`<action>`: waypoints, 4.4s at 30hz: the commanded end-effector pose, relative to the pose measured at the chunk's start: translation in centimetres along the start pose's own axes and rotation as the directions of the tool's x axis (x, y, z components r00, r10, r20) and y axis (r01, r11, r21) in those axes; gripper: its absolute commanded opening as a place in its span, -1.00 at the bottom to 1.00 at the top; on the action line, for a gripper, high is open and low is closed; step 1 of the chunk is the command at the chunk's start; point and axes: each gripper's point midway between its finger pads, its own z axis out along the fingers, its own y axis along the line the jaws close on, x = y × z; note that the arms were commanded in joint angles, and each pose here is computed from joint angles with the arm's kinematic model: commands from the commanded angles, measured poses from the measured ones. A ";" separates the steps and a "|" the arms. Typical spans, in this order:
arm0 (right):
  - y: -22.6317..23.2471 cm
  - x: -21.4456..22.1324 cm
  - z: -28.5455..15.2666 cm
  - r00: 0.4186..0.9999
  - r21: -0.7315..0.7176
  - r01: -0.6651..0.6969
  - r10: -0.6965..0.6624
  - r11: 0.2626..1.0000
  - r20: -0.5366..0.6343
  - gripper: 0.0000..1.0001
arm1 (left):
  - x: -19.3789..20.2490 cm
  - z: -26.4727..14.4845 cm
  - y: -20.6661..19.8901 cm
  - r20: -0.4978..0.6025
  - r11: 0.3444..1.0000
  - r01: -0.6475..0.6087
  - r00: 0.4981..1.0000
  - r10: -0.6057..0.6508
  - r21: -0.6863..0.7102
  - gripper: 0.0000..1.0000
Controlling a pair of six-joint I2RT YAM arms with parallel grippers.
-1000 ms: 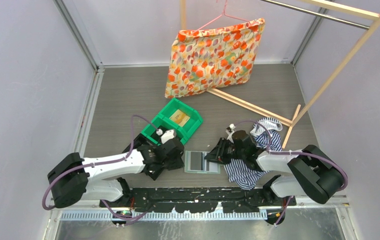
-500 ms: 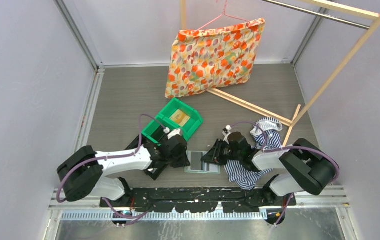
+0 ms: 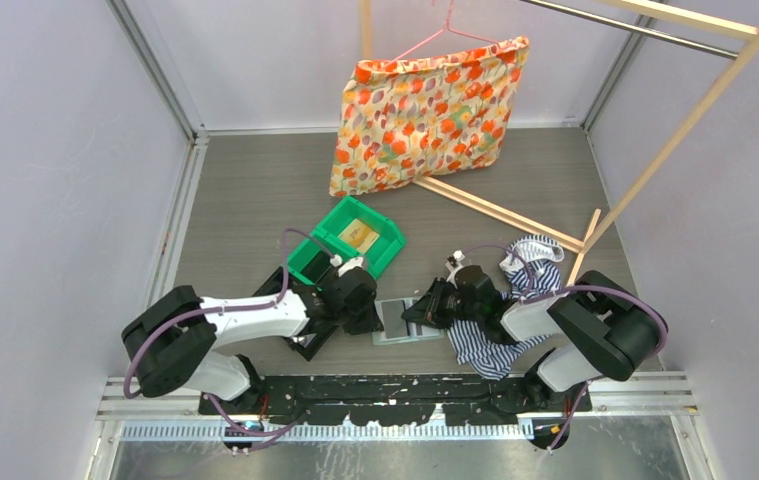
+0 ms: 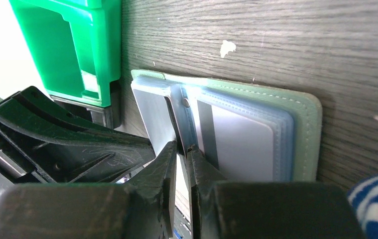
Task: Take the credit cards out of the card holder
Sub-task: Remove the credit card from the card holder.
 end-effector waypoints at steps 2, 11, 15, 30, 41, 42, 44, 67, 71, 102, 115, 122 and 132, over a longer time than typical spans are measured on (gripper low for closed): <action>0.7 -0.2 -0.4 1.000 -0.029 0.003 -0.002 1.000 0.030 -0.59 | 0.4 1.0 1.1 -0.008 0.999 0.021 1.000 -0.022 -0.050 -0.89; 2.0 -0.1 -0.5 0.999 -0.109 -0.038 0.041 0.993 0.027 -0.54 | 0.1 0.7 0.7 -0.005 0.999 0.015 1.000 -0.016 -0.047 -0.89; 1.8 -0.2 -0.6 0.996 -0.129 -0.069 0.075 0.989 0.044 -0.46 | -0.3 0.0 0.1 0.001 0.999 0.007 1.000 -0.007 -0.035 -0.90; 1.0 -0.3 -0.9 0.998 -0.077 -0.019 0.023 0.997 0.060 -0.56 | -2.2 -1.5 -2.7 0.049 0.999 -0.032 0.998 0.031 0.028 -0.82; 0.6 0.1 -0.7 0.999 -0.077 -0.026 0.030 0.997 0.042 -0.74 | -2.3 0.3 -1.2 0.055 0.998 -0.042 0.997 0.045 -0.051 -0.82; 0.5 0.1 -0.7 0.999 -0.078 -0.028 0.031 0.997 0.041 -0.76 | -2.2 0.4 -1.0 0.051 0.997 -0.043 0.998 0.046 -0.059 -0.83; 0.5 0.2 -0.6 0.999 -0.079 -0.029 0.032 0.996 0.038 -0.78 | -2.0 0.6 -0.7 0.044 0.997 -0.039 0.998 0.042 -0.066 -0.83; -0.7 0.0 -2.6 0.995 -0.020 0.032 -0.030 0.999 0.094 -0.99 | -0.4 0.8 1.4 0.006 0.994 -0.011 1.000 0.012 -0.105 -0.84; -0.4 -0.3 -3.3 0.993 -0.001 0.071 -0.071 0.997 0.099 -0.98 | -0.4 0.9 1.4 0.004 0.995 -0.012 1.000 0.012 -0.103 -0.84; 0.1 -0.6 -0.6 0.998 -0.098 -0.021 0.027 0.995 0.050 -0.47 | 0.4 2.1 1.8 -0.033 0.993 -0.009 0.999 0.005 -0.118 -0.85; -0.7 -0.7 -0.8 0.992 -0.166 -0.105 0.115 0.981 0.055 -0.55 | 0.6 2.0 2.3 -0.035 0.991 -0.001 0.999 -0.003 -0.137 -0.87; -0.8 -0.7 -0.6 0.987 -0.203 -0.141 0.154 0.969 0.050 -0.50 | 0.7 2.1 2.3 -0.043 0.990 -0.003 0.999 -0.003 -0.140 -0.87; -1.5 -0.8 -1.0 0.986 -0.188 -0.143 0.157 0.972 0.064 -0.90 | 0.8 2.3 2.5 -0.047 0.989 -0.002 0.999 -0.005 -0.148 -0.87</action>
